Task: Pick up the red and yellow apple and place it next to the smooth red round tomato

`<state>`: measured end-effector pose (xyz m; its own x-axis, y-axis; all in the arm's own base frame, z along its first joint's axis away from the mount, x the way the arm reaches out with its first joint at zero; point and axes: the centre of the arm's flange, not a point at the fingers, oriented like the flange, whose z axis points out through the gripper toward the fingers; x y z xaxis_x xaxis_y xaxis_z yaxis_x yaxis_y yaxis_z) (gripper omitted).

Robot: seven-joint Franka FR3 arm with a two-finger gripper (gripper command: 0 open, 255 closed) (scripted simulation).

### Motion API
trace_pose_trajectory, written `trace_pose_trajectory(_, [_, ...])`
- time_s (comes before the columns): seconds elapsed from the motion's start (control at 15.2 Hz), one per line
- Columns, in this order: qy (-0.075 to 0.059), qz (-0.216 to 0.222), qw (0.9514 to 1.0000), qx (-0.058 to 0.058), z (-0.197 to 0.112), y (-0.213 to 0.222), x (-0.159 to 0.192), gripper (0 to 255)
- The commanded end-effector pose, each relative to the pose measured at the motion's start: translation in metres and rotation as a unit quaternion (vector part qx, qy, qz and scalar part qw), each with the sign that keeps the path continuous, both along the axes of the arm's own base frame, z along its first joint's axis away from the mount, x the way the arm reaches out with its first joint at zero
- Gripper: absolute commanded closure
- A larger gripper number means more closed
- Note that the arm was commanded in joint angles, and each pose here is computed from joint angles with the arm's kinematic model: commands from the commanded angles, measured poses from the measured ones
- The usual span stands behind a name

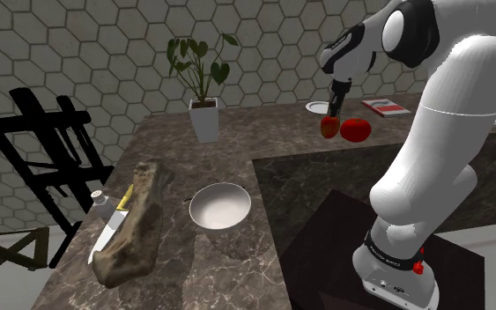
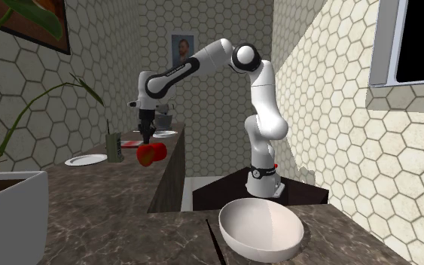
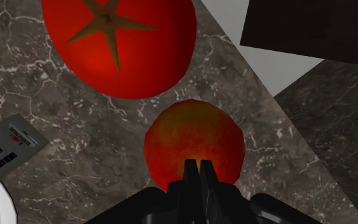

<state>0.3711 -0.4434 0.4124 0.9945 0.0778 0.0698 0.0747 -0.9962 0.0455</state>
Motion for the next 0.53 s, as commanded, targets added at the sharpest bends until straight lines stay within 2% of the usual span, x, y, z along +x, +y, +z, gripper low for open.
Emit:
trace_pose_trajectory(0.0, [0.000,0.000,1.0000,0.000,-0.0023,-0.0010,-0.0002,255])
trace_pose_trajectory(0.33, [0.000,0.000,1.0000,0.000,-0.0023,-0.0010,-0.0002,255])
trace_pose_trajectory(0.4, [0.000,0.000,1.0000,0.000,-0.0024,-0.0010,-0.0002,0])
trace_pose_trajectory(0.46, [0.000,0.000,1.0000,0.000,-0.0023,-0.0010,-0.0002,0])
